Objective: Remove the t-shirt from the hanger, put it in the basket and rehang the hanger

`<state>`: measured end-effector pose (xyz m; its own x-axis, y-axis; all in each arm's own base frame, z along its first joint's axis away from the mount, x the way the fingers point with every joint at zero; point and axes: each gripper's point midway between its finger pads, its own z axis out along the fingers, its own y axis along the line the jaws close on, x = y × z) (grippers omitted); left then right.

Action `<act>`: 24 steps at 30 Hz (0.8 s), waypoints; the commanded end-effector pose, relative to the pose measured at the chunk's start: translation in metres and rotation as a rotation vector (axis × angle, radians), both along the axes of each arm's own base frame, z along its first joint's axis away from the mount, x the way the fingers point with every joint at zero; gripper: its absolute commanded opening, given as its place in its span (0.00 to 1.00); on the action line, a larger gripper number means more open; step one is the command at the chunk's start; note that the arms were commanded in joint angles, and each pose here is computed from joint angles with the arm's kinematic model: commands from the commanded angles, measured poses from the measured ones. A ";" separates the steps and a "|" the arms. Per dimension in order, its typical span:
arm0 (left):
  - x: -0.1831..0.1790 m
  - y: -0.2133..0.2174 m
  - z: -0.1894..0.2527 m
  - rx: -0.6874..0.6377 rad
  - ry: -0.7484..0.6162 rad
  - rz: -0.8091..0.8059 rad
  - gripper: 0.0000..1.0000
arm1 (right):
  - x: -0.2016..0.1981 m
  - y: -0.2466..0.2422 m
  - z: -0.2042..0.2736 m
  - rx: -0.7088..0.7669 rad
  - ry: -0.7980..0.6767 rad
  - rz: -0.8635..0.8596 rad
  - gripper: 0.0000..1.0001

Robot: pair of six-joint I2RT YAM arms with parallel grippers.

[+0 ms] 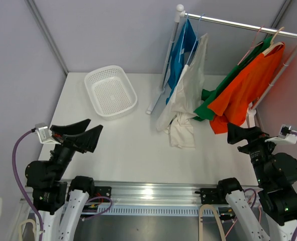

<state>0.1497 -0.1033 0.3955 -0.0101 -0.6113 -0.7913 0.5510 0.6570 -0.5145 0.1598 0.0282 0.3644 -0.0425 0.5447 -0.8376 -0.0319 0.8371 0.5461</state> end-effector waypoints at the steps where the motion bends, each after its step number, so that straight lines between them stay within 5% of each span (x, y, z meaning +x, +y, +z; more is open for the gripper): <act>1: 0.000 -0.006 0.002 0.036 -0.020 -0.032 1.00 | 0.000 -0.013 0.006 -0.046 -0.025 -0.059 1.00; 12: 0.033 -0.023 -0.015 0.174 0.134 -0.092 0.99 | 0.058 -0.047 0.009 -0.144 0.077 -0.318 0.96; 17: 0.056 -0.037 -0.005 0.196 0.198 -0.070 0.99 | 0.112 -0.058 0.067 -0.239 0.113 -0.445 0.98; 24: 0.094 -0.062 0.013 0.226 0.252 -0.084 0.99 | 0.181 -0.018 0.115 -0.274 0.109 -0.286 0.97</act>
<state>0.2283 -0.1654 0.3970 -0.2970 -0.4142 -0.8603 0.5029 0.6981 -0.5097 0.3373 -0.0001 0.4415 -0.0581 0.3104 -0.9488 0.3443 0.8984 0.2728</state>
